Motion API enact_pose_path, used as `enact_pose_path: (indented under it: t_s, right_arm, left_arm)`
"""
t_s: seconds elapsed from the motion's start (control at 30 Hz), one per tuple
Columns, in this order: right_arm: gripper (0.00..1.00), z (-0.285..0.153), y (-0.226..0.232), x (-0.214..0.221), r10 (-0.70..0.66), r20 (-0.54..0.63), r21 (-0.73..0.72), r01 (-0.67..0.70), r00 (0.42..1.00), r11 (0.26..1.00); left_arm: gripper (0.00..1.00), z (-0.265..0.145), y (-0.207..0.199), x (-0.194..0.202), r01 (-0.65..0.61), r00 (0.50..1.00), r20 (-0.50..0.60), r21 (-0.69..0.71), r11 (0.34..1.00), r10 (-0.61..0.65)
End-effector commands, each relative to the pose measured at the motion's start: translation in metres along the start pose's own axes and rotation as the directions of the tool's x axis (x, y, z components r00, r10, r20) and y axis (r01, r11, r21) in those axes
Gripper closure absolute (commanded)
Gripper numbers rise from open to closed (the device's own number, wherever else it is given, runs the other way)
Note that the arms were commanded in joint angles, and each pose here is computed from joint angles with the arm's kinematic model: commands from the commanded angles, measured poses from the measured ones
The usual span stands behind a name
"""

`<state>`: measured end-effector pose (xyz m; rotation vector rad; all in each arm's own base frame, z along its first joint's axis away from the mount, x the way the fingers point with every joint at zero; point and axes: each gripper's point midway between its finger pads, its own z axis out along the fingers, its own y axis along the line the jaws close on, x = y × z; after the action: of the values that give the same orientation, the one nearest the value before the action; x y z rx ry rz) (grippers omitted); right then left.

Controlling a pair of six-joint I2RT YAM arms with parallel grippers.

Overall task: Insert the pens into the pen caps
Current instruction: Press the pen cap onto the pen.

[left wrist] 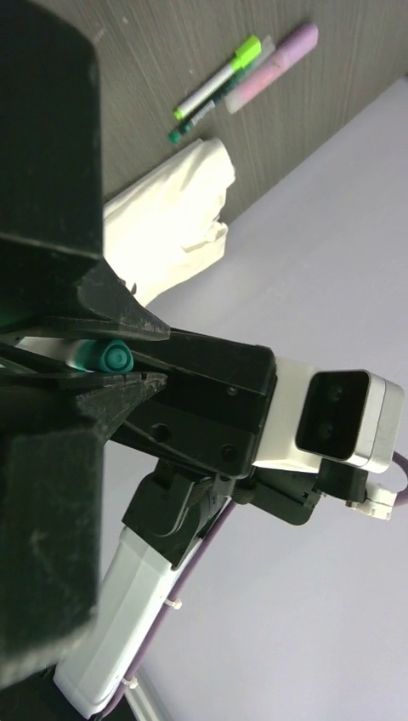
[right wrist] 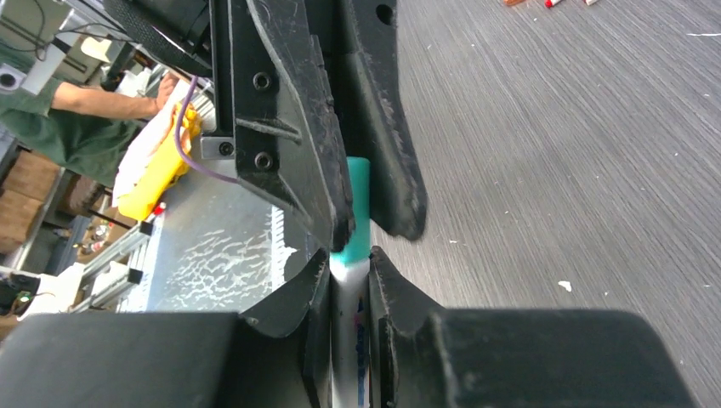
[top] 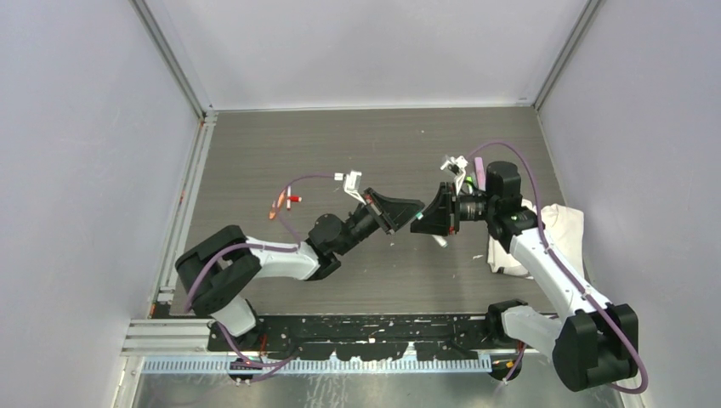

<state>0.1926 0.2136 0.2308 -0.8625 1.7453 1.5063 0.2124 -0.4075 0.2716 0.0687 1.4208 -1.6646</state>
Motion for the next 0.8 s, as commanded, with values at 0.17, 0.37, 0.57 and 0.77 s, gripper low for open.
enact_pose_path:
  t_s: [0.17, 0.37, 0.57, 0.77]
  right_arm:
    - [0.99, 0.01, -0.006, -0.048, -0.272, 0.047, 0.101, 0.267, 0.961, 0.958]
    - [0.99, 0.009, -0.01, -0.05, -0.266, 0.051, 0.12, 0.258, 0.963, 0.959]
    - [0.99, 0.009, -0.011, -0.049, -0.25, 0.058, 0.111, 0.242, 0.967, 0.964]
    - [0.99, 0.01, -0.011, -0.05, -0.236, 0.072, 0.104, 0.228, 0.969, 0.968]
  left_arm:
    - [0.97, -0.013, -0.037, 0.085, 0.093, 0.904, -0.427, 0.162, 0.982, -0.015]
    - [0.71, -0.017, -0.037, 0.061, 0.004, 0.926, -0.375, 0.117, 0.993, 0.041]
    - [0.43, -0.021, -0.044, 0.018, -0.147, 0.947, -0.283, 0.038, 0.988, 0.152]
    - [0.38, -0.039, -0.047, -0.009, -0.273, 0.936, -0.234, -0.006, 0.962, 0.264]
